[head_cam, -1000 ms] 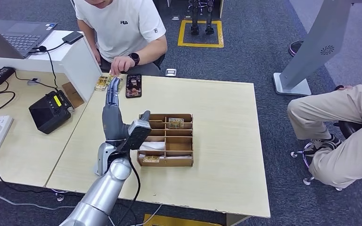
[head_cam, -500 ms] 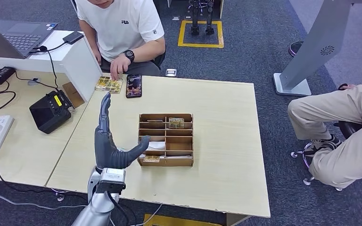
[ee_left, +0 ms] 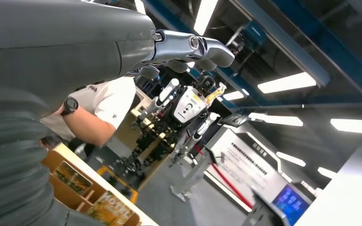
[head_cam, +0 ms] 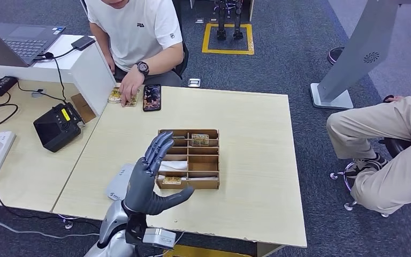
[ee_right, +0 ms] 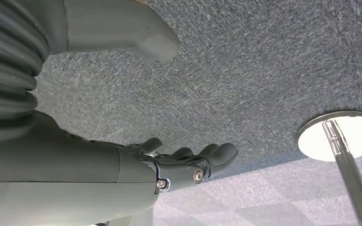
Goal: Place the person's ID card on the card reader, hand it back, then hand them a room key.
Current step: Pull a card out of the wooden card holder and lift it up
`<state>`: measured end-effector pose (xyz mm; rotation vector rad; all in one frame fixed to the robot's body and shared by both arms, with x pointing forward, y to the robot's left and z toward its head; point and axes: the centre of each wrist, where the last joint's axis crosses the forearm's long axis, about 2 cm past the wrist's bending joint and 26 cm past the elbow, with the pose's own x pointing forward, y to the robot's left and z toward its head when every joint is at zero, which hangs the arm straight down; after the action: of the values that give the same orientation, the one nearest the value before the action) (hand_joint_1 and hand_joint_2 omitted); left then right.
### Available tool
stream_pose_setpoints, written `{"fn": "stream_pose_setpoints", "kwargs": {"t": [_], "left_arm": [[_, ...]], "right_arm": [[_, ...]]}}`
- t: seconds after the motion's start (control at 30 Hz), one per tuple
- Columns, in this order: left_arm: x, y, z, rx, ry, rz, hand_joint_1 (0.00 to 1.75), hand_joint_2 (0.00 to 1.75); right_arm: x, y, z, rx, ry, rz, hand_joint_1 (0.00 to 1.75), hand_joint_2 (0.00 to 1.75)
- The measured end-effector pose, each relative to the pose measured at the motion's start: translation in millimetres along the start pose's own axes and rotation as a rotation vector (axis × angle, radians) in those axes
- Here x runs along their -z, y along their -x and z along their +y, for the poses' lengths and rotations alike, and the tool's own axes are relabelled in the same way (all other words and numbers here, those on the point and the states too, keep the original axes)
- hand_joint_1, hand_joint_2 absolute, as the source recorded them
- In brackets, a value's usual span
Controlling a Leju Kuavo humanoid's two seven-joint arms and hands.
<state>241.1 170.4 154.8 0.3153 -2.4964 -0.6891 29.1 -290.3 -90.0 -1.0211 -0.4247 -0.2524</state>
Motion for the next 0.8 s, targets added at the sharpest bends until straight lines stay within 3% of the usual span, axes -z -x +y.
{"fn": "stream_pose_setpoints", "kwargs": {"t": [0.53,0.8], "left_arm": [[-12,13,-23,0.269,0.354,0.094,0.00,1.75],[-17,24,-30,0.426,0.458,0.156,0.00,1.75]], "right_arm": [[0,1,0,-0.033,-0.015,-0.028,0.00,1.75],[0,1,-1,-0.045,-0.020,-0.025,0.00,1.75]]}}
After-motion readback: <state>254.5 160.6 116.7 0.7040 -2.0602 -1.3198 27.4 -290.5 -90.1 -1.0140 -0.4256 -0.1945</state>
